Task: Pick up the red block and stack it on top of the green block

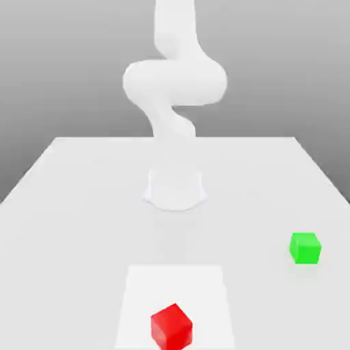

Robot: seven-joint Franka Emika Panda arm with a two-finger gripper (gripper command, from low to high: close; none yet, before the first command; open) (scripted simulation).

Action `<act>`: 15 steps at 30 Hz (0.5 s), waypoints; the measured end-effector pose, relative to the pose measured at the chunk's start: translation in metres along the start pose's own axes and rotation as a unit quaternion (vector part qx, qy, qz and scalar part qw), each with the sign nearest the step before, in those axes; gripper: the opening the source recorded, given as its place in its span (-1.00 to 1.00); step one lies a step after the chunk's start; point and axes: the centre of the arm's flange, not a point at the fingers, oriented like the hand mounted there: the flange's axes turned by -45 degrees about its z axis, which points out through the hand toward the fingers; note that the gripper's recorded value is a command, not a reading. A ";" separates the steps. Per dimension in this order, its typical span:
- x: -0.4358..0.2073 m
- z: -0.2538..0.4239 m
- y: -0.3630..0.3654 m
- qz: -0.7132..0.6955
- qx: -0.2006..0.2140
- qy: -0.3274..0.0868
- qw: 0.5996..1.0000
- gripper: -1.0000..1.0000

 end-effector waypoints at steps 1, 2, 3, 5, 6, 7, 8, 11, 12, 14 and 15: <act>-0.001 0.021 0.001 -0.012 0.002 -0.015 1.000 0.00; -0.002 0.042 0.001 -0.023 0.005 -0.030 0.999 0.00; -0.005 0.062 0.001 -0.034 0.008 -0.044 0.998 0.00; -0.012 0.101 0.002 -0.055 0.014 -0.072 0.996 0.00; -0.016 0.120 0.002 -0.066 0.017 -0.086 0.994 0.00; -0.021 0.139 0.002 -0.076 0.020 -0.100 0.992 0.00; -0.027 0.157 0.002 -0.087 0.024 -0.114 0.989 0.00; -0.050 0.211 0.001 -0.118 0.035 -0.155 0.980 0.00; -0.058 0.228 0.001 -0.128 0.039 -0.168 0.977 0.00; -0.078 0.262 0.000 -0.148 0.048 -0.194 0.968 0.00; -0.088 0.278 0.000 -0.159 0.052 -0.208 0.964 0.00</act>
